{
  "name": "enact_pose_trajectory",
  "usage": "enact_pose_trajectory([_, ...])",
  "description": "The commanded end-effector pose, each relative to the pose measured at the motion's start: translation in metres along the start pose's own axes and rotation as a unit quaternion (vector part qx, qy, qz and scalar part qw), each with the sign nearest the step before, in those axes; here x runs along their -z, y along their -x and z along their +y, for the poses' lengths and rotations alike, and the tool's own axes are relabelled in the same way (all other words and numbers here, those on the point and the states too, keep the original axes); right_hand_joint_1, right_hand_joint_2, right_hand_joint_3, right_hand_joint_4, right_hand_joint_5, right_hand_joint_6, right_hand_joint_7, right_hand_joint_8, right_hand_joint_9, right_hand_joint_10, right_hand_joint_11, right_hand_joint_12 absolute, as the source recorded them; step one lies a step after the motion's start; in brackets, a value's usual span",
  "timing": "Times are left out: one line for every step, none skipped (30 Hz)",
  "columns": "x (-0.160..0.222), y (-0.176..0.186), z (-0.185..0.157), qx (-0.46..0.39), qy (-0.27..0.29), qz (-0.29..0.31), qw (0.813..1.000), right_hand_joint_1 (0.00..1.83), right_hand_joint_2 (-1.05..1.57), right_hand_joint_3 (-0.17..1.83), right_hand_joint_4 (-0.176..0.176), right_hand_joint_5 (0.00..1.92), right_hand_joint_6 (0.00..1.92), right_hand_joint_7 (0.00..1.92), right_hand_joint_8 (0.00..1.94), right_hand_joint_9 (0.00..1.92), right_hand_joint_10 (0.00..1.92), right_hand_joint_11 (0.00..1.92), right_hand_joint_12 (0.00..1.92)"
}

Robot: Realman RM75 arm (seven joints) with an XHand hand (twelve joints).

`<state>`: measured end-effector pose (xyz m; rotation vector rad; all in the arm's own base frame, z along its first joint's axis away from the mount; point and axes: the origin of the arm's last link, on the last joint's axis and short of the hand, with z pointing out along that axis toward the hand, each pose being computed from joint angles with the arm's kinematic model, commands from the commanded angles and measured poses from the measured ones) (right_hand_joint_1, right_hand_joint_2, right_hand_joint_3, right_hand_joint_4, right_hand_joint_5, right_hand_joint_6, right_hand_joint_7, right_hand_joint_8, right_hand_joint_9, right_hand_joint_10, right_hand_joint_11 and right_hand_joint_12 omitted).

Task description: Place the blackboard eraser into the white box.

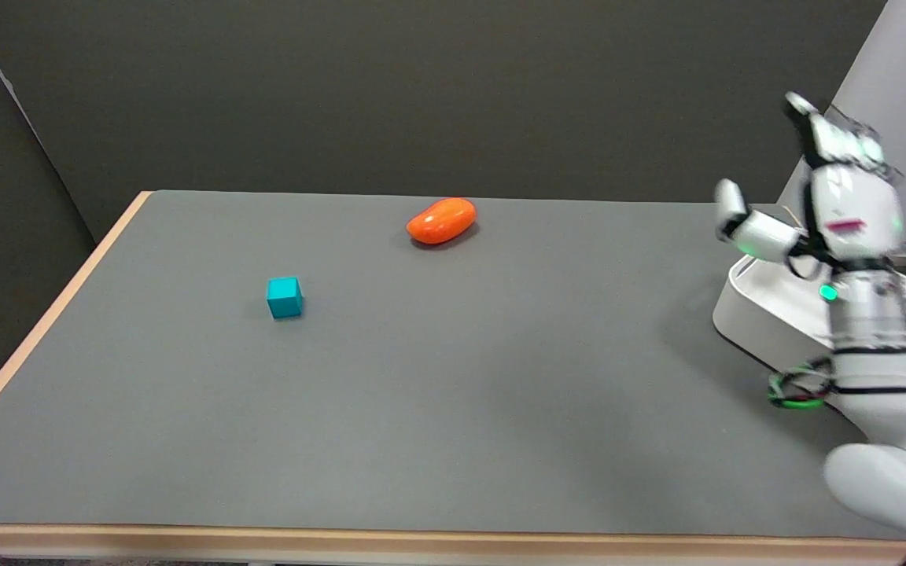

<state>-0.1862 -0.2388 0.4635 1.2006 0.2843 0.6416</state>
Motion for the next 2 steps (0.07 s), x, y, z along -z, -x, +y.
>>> enact_pose_trajectory([0.0113, -0.0146, -0.2019, -0.231, -0.288, 0.044, 0.928, 0.39, 0.69, 0.96, -0.005, 0.13, 0.36, 0.26, 0.38, 0.25, 0.80, 0.07, 1.22])
enact_pose_trajectory([0.0135, -0.0115, -0.2026, -0.236, -0.283, 0.040, 0.929, 0.40, 0.70, 0.96, -0.005, 0.14, 0.37, 0.28, 0.39, 0.26, 0.81, 0.08, 1.23])
